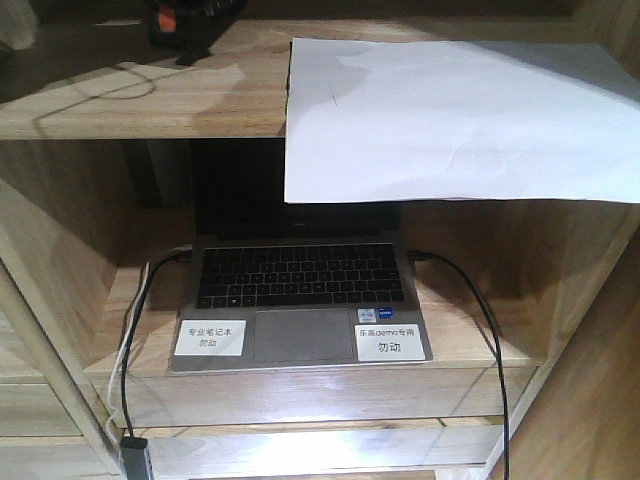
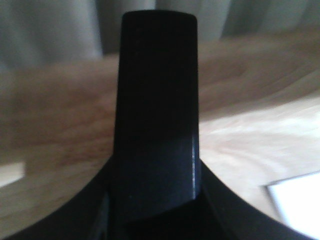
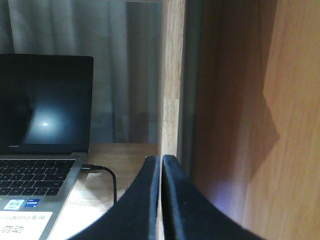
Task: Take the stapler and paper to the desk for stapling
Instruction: 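Reach the left gripper to the black stapler on the shelf and grasp it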
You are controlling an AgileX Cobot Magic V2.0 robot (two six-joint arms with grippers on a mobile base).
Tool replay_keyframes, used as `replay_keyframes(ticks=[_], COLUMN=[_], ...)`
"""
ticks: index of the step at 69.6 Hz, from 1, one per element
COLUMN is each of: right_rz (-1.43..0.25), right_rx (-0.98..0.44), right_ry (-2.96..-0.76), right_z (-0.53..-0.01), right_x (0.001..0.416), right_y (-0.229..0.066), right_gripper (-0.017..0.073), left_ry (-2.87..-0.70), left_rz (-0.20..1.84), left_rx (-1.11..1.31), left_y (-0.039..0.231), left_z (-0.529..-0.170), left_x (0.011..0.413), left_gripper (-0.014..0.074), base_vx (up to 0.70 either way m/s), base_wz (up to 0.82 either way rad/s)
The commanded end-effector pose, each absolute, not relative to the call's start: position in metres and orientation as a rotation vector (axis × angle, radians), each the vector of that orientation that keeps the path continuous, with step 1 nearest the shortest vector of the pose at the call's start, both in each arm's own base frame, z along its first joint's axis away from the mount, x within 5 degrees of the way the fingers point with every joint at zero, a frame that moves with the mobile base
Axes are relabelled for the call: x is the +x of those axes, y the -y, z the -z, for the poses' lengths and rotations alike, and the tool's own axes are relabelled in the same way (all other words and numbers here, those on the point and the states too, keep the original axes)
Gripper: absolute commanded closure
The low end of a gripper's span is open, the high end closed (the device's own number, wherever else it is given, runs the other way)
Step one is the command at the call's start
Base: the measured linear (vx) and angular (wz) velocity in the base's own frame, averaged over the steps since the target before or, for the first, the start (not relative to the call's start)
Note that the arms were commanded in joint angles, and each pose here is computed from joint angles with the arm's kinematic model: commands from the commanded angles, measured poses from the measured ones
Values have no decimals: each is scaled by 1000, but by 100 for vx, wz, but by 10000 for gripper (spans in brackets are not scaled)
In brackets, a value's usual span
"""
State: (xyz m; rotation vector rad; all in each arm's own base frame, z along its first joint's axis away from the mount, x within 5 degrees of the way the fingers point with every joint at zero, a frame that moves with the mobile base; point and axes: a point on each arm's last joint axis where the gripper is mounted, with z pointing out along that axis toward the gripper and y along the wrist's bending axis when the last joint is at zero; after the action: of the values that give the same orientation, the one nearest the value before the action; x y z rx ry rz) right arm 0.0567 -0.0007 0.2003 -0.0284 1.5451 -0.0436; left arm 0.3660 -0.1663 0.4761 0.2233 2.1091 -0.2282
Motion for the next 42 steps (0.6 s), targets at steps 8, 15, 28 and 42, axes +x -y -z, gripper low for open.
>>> replay_keyframes(ticks=[8, 15, 28, 42], right_rz=[42, 42, 42, 42], right_rx=[-30, -30, -30, -30], right_ry=[-1462, -1462, -1462, -1462], right_z=[-206, -206, -206, -206], right_x=[55, 55, 55, 55], right_y=[0, 0, 0, 0], right_gripper=[568, 568, 568, 568], left_ry=[-1852, -1855, -1860, -1880], left_rz=[241, 248, 292, 285], left_rx=[226, 273, 398, 461], left_y=[147, 146, 145, 135], left_z=[-537, -541, -550, -546], left_x=[328, 320, 297, 268], left_gripper=[602, 602, 602, 602], base_vx=[0, 0, 0, 0], base_wz=[0, 0, 0, 0])
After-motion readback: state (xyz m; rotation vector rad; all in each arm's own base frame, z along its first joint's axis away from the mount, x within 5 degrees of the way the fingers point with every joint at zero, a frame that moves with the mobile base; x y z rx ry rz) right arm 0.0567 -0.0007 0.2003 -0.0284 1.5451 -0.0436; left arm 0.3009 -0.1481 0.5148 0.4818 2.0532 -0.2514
